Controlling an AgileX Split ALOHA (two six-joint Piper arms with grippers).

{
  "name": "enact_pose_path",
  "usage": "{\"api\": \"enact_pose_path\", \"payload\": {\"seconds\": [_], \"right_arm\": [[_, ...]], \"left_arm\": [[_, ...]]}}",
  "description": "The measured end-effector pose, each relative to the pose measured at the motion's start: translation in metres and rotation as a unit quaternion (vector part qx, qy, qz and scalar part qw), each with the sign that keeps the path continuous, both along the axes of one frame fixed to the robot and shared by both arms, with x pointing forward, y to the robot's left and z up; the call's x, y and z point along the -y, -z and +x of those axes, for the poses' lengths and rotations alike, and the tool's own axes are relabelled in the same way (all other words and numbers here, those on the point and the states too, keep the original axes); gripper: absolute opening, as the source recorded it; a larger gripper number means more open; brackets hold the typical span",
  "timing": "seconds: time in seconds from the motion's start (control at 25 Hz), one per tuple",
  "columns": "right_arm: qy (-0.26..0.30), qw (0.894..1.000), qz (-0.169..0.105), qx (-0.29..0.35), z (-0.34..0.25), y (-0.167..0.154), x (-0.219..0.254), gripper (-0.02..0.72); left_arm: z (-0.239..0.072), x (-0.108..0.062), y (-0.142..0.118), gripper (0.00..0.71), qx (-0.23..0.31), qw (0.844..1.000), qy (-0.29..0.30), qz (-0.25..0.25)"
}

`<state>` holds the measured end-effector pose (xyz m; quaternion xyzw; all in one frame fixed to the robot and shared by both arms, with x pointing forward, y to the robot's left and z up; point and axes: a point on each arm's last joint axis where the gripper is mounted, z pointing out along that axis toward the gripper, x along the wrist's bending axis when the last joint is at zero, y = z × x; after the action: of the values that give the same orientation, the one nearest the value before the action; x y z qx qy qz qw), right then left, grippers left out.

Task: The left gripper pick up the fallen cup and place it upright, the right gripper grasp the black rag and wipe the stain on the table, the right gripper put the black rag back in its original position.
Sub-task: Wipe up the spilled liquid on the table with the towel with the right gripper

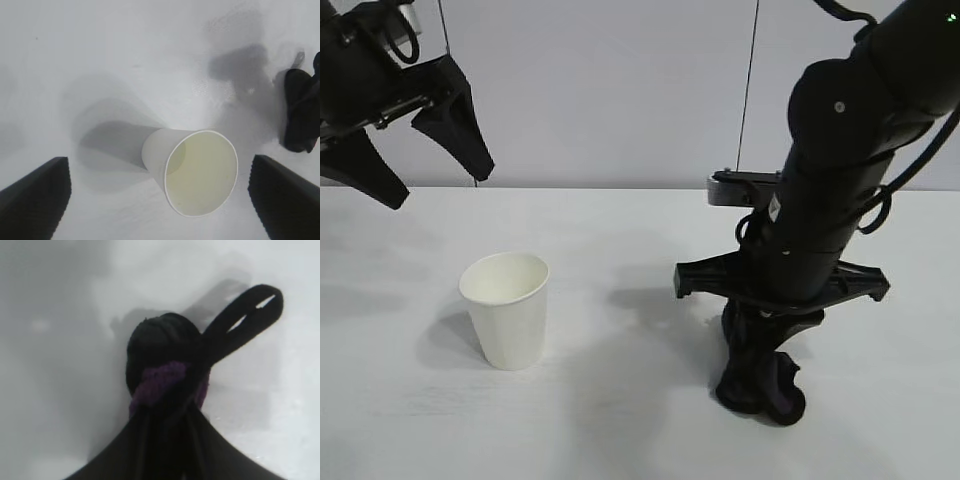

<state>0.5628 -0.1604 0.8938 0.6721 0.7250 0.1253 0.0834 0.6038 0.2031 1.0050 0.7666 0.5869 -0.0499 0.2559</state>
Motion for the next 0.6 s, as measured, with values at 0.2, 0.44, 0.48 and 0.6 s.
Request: {"api": "enact_pose_path", "payload": {"seconds": [0.2,0.44,0.48,0.6], "right_arm": [[0.013,1.000,0.002,0.017,0.009,-0.001,0.014,0.104],[0.015,1.000,0.006,0.010,0.016,-0.006,0.010,0.104],[0.011,1.000,0.009,0.010,0.020,-0.009,0.008,0.104],[0.007,0.999,0.028,0.018,0.033,-0.021,-0.002,0.104]], "left_arm": [[0.000,0.000,0.000,0.693,0.000,1.000,0.000,0.001],[0.000,0.000,0.000,0.693,0.000,1.000,0.000,0.001],[0.000,0.000,0.000,0.693,0.000,1.000,0.000,0.001],[0.000,0.000,0.000,0.693,0.000,1.000,0.000,0.001]]}}
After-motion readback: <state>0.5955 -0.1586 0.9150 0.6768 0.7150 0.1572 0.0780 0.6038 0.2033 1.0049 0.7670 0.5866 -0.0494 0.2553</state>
